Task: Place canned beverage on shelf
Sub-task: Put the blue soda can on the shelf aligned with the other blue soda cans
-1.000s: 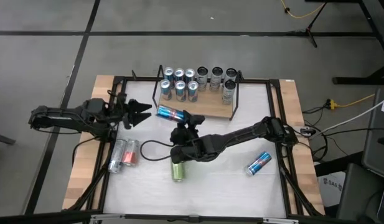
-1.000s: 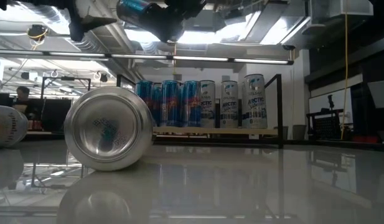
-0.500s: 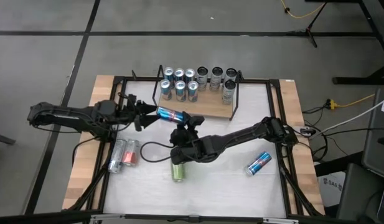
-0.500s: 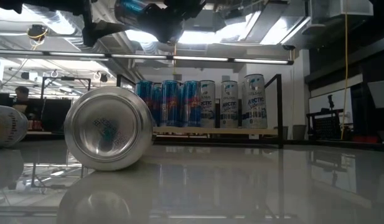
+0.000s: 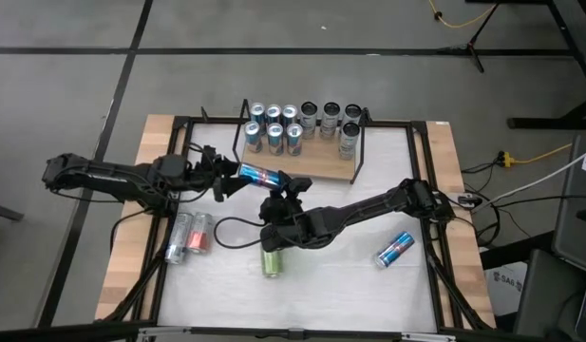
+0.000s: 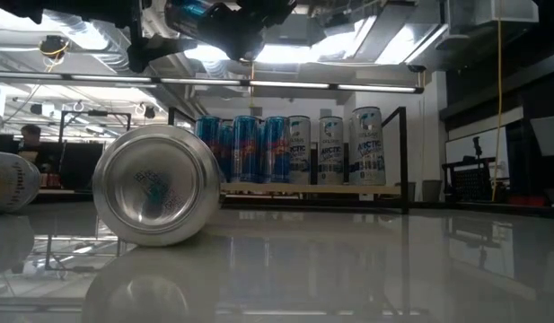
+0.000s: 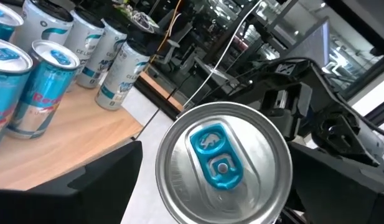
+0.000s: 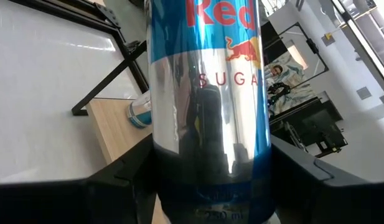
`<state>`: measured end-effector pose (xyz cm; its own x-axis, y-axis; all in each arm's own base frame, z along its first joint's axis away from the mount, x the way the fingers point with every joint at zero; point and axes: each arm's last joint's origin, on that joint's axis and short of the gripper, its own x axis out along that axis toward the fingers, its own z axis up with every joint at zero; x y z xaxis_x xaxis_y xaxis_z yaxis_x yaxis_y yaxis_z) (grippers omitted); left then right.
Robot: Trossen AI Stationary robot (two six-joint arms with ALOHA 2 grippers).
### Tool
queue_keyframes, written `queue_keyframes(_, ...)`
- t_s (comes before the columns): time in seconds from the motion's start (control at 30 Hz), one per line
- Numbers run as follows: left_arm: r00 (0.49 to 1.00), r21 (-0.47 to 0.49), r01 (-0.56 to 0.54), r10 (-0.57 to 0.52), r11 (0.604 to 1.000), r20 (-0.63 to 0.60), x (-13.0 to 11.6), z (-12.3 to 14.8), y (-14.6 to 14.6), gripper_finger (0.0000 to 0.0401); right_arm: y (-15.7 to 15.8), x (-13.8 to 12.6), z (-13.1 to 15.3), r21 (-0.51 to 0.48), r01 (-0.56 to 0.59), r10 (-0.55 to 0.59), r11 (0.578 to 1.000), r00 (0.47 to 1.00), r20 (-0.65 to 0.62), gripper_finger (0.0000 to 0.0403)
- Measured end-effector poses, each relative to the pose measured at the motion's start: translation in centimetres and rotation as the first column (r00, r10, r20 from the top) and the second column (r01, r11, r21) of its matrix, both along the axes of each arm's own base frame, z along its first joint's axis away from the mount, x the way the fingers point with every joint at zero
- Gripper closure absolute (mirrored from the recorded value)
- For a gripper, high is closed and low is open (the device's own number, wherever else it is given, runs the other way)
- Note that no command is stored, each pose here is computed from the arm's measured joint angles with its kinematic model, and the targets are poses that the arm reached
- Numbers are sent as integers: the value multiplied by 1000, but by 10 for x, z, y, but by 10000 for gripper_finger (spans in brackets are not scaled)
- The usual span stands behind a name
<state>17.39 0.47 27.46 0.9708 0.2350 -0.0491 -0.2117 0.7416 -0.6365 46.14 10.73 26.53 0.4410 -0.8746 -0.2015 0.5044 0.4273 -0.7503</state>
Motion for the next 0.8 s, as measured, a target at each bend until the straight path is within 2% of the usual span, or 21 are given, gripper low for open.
queue_keyframes(0.27,1000,-3,-25,25,1000,2,0,0,1,65,0,0,0,1,-1,2,1000,1000,-1,178)
queue_keyframes(0.47,999,-89,-31,33,996,25,0,0,1,98,0,0,0,1,-2,2,1000,1000,-2,177)
queue_keyframes(0.8,996,-251,-50,67,967,60,0,0,1,103,0,0,0,-67,-5,-1,998,996,-90,178)
